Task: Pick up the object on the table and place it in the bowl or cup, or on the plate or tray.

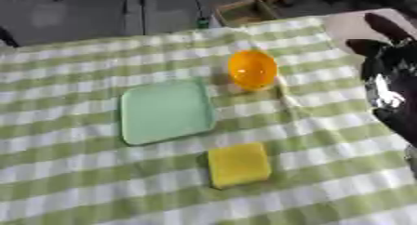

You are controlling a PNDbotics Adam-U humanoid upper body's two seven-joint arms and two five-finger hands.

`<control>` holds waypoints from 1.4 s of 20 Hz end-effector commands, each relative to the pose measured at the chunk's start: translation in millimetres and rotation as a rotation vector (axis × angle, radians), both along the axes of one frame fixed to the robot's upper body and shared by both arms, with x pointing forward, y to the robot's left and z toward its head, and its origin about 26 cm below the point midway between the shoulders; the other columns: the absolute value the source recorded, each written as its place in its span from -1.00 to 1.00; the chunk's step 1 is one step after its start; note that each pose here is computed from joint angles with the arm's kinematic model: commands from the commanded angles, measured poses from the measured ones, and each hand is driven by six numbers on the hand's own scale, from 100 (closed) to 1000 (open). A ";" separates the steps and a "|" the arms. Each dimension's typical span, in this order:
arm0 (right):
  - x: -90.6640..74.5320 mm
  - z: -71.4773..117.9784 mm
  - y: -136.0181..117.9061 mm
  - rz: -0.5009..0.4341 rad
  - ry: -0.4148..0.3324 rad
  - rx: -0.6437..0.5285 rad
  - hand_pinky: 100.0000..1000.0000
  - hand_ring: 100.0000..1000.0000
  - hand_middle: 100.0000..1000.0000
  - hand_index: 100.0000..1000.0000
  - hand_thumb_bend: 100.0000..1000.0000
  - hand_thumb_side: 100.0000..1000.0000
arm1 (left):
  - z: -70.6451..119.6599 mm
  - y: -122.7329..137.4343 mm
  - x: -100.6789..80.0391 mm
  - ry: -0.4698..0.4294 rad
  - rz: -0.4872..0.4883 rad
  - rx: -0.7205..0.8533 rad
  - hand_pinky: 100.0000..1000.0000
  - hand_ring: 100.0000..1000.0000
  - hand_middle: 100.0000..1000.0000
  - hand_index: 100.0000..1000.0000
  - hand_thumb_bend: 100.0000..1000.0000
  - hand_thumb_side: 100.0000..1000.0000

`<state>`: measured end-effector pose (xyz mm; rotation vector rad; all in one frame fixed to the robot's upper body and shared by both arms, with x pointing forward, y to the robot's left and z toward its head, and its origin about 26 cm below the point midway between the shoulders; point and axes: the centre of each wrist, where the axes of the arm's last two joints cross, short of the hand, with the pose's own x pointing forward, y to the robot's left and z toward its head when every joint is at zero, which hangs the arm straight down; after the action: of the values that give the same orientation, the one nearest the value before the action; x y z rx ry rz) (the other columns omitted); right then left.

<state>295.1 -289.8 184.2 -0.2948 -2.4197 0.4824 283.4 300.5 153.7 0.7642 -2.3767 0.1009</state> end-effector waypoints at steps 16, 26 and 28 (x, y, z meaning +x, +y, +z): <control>-3.2 9.8 -1.1 -0.006 -0.036 -0.006 0.56 0.35 0.86 0.92 -1.00 -0.22 | 6.8 0.4 -2.3 -0.026 0.000 0.010 0.04 0.45 0.52 0.66 -0.73 0.81; 0.8 53.0 -7.6 0.083 -0.027 -0.624 0.70 0.31 0.72 0.98 -1.00 -0.18 | 7.4 0.9 -2.3 -0.018 -0.006 0.025 0.04 0.45 0.52 0.66 -0.73 0.82; 4.4 63.9 -5.6 0.117 -0.014 -0.785 0.74 0.38 0.73 0.98 -1.00 -0.08 | 7.3 1.1 -2.5 -0.015 -0.008 0.029 0.04 0.45 0.52 0.66 -0.73 0.82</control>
<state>302.3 -292.4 236.5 -0.4302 -2.2229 1.3418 283.4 300.4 153.7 0.7614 -2.3733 0.0929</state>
